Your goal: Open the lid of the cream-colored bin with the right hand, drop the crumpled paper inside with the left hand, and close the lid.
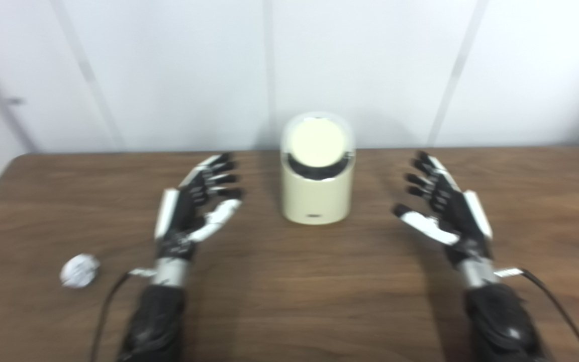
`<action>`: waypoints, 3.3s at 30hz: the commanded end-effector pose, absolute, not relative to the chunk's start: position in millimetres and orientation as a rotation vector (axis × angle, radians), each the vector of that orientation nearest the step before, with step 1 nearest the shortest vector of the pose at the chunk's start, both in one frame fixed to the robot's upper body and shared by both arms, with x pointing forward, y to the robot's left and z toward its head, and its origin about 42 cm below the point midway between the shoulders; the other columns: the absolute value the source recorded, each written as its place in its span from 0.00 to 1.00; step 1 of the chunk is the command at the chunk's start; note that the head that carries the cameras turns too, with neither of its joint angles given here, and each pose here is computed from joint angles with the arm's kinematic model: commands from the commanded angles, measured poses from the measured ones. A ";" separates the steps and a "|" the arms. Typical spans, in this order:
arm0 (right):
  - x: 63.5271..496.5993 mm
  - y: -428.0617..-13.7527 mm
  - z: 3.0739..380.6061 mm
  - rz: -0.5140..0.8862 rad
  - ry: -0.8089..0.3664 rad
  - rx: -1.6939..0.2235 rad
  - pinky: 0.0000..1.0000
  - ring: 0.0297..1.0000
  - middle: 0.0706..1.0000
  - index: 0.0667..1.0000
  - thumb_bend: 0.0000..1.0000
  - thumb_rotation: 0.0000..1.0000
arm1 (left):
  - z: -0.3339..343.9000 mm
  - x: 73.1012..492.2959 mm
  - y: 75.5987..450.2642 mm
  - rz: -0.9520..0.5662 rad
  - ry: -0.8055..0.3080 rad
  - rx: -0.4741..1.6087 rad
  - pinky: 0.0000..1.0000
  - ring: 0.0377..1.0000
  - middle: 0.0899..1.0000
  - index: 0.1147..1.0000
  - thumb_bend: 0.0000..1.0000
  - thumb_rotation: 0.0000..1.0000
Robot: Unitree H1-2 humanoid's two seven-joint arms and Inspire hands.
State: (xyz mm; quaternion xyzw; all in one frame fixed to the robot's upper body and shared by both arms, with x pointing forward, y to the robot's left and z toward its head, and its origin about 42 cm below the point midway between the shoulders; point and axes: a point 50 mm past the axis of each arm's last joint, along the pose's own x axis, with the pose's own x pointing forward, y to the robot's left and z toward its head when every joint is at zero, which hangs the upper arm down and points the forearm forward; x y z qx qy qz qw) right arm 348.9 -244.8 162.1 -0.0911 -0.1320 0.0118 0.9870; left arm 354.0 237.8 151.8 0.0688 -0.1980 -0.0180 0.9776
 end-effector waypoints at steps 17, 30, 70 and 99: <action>352.9 -239.3 186.4 0.019 -0.370 -0.169 0.81 0.84 0.90 0.91 0.81 0.43 | 162.6 364.0 227.9 -0.063 -0.461 0.106 0.59 0.72 0.78 0.80 0.58 0.31; 361.1 -233.8 198.1 -0.019 -0.386 -0.220 0.79 0.84 0.89 0.90 0.79 0.45 | 156.6 363.8 222.8 -0.059 -0.456 0.112 0.58 0.71 0.77 0.81 0.58 0.33; 418.6 -185.6 294.1 0.020 -0.493 -0.384 0.70 0.83 0.87 0.87 0.80 0.36 | 143.3 363.8 217.9 -0.063 -0.454 0.104 0.58 0.70 0.77 0.81 0.57 0.32; 460.5 -146.4 324.3 0.070 -0.447 -0.524 0.67 0.87 0.91 0.90 0.85 0.27 | 139.1 362.5 212.2 -0.060 -0.450 0.102 0.59 0.71 0.77 0.80 0.57 0.30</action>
